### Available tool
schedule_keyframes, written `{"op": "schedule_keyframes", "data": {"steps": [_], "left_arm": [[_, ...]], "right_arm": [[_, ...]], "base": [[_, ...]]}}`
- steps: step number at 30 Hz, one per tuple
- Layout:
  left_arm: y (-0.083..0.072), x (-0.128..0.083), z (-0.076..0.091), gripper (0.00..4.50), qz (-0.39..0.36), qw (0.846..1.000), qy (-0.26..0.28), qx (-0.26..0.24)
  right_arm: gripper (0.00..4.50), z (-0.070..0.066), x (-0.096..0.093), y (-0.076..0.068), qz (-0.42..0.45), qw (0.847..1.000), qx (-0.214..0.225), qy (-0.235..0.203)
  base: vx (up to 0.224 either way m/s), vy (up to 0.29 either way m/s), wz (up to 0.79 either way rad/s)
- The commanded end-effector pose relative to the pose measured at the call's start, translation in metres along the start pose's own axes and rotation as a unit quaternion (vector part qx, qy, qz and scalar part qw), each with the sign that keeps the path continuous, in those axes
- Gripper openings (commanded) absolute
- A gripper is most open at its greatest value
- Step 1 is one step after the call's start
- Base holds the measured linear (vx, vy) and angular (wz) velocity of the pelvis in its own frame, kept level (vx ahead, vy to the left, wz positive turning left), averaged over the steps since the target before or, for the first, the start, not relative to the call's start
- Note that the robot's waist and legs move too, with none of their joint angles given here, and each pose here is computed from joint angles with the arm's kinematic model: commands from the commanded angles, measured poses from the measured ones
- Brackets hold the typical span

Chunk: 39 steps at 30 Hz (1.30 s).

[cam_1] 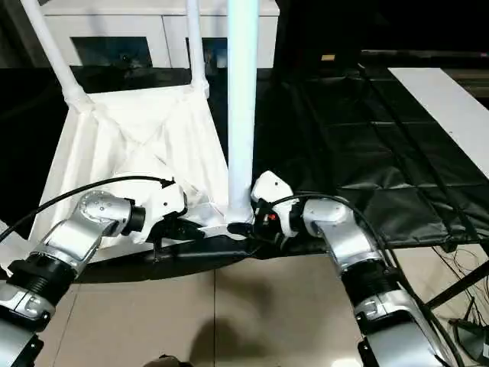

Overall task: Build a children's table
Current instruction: Rotate leg to tighten

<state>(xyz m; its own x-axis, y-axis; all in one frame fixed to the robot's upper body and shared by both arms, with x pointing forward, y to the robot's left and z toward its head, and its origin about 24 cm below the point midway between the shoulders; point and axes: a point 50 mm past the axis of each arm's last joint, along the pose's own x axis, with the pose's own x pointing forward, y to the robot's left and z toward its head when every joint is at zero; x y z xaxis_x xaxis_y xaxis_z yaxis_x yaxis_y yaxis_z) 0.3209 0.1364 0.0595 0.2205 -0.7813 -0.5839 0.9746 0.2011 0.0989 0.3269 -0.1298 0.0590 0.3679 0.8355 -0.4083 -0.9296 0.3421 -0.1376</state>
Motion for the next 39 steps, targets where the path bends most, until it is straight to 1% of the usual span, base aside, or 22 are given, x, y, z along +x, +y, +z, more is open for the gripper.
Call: {"op": "schedule_keyframes", "data": {"steps": [1, 7, 11, 12, 13, 15, 16, 17, 18, 19, 22, 23, 24, 25, 26, 28, 31, 32, 33, 35, 37, 39], "left_arm": [[0.0, 0.001, 0.008, 0.0, -0.012, 1.0, 0.003, 0.026], [0.0, 0.001, 0.007, 0.0, -0.011, 1.0, 0.003, 0.024], [0.001, 0.002, 0.006, 0.0, -0.004, 1.0, 0.001, 0.015], [0.004, 0.003, 0.006, 0.0, 0.015, 1.0, -0.003, 0.004], [0.013, 0.008, 0.008, 0.0, 0.074, 0.997, -0.01, -0.016], [0.019, 0.012, 0.01, 0.0, 0.111, 0.993, -0.011, -0.028], [0.019, 0.012, 0.01, 0.0, 0.111, 0.993, -0.011, -0.028], [0.022, 0.017, 0.013, 0.0, 0.137, 0.99, -0.01, -0.041], [0.022, 0.017, 0.013, 0.0, 0.137, 0.99, -0.01, -0.041], [0.026, 0.023, 0.016, 0.0, 0.161, 0.985, -0.011, -0.058], [0.03, 0.032, 0.023, 0.0, 0.202, 0.976, -0.016, -0.083], [0.033, 0.037, 0.026, 0.0, 0.224, 0.97, -0.016, -0.092], [0.035, 0.039, 0.027, 0.0, 0.235, 0.967, -0.015, -0.095], [0.035, 0.039, 0.027, 0.0, 0.235, 0.967, -0.015, -0.095], [0.037, 0.043, 0.031, 0.0, 0.253, 0.962, -0.017, -0.102], [0.039, 0.048, 0.034, 0.0, 0.267, 0.958, -0.017, -0.105], [0.04, 0.052, 0.038, 0.0, 0.275, 0.956, -0.015, -0.101], [0.04, 0.054, 0.039, 0.0, 0.275, 0.956, -0.014, -0.098], [0.04, 0.054, 0.039, 0.0, 0.275, 0.957, -0.013, -0.095], [0.039, 0.055, 0.04, 0.0, 0.267, 0.959, -0.012, -0.09], [0.038, 0.055, 0.038, 0.0, 0.254, 0.963, -0.01, -0.087], [0.036, 0.054, 0.034, 0.0, 0.236, 0.968, -0.003, -0.081]], "right_arm": [[2.84, 0.007, 0.0, -0.006, -0.004, 1.0, -0.01, -0.004], [2.7, 0.006, 0.001, -0.005, 0.002, 1.0, -0.009, -0.006], [2.69, 0.005, 0.002, -0.005, -0.006, 1.0, 0.004, -0.013], [2.69, 0.004, 0.004, -0.007, -0.027, 0.999, 0.014, -0.015], [2.69, 0.001, 0.009, -0.008, -0.076, 0.996, 0.033, -0.015], [2.69, -0.001, 0.014, -0.009, -0.11, 0.993, 0.046, -0.014], [2.69, -0.001, 0.014, -0.009, -0.11, 0.993, 0.046, -0.014], [2.68, -0.002, 0.02, -0.011, -0.158, 0.985, 0.072, -0.011], [2.68, -0.002, 0.02, -0.011, -0.158, 0.985, 0.072, -0.011], [2.68, -0.003, 0.024, -0.016, -0.22, 0.971, 0.096, -0.007], [2.67, -0.004, 0.031, -0.021, -0.308, 0.939, 0.15, -0.005], [2.67, -0.004, 0.034, -0.023, -0.351, 0.919, 0.177, -0.002], [2.67, -0.005, 0.035, -0.024, -0.369, 0.91, 0.188, -0.001], [2.67, -0.005, 0.035, -0.024, -0.369, 0.91, 0.188, -0.001], [2.67, -0.002, 0.041, -0.023, -0.392, 0.899, 0.195, 0.002], [2.67, 0.002, 0.049, -0.021, -0.404, 0.894, 0.192, 0.003], [2.67, 0.009, 0.061, -0.015, -0.386, 0.901, 0.197, -0.008], [2.67, 0.012, 0.065, -0.012, -0.366, 0.907, 0.208, -0.022], [3.37, 0.016, 0.068, -0.011, -0.351, 0.911, 0.213, -0.036], [3.37, 0.021, 0.069, -0.01, -0.345, 0.913, 0.21, -0.05], [3.65, 0.022, 0.068, -0.011, -0.342, 0.914, 0.209, -0.057], [3.84, 0.022, 0.064, -0.012, -0.332, 0.922, 0.192, -0.055]], "base": [[0.0, 0.0, 0.0], [0.0, 0.0, 0.0], [0.0, 0.0, 0.0], [0.0, 0.0, 0.0], [0.0, 0.0, 0.0], [0.0, 0.0, 0.0], [0.0, 0.0, 0.0], [0.0, 0.0, 0.0], [0.0, 0.0, 0.0], [0.0, 0.0, 0.0], [0.0, 0.0, 0.0], [0.0, 0.0, 0.0], [0.0, 0.0, 0.0], [0.0, 0.0, 0.0], [0.0, 0.0, 0.0], [0.0, 0.0, 0.0], [0.0, 0.0, 0.0], [0.0, 0.0, 0.0], [0.0, 0.0, 0.0], [0.0, 0.0, 0.0], [0.0, 0.0, 0.0], [0.0, 0.0, 0.0]]}}
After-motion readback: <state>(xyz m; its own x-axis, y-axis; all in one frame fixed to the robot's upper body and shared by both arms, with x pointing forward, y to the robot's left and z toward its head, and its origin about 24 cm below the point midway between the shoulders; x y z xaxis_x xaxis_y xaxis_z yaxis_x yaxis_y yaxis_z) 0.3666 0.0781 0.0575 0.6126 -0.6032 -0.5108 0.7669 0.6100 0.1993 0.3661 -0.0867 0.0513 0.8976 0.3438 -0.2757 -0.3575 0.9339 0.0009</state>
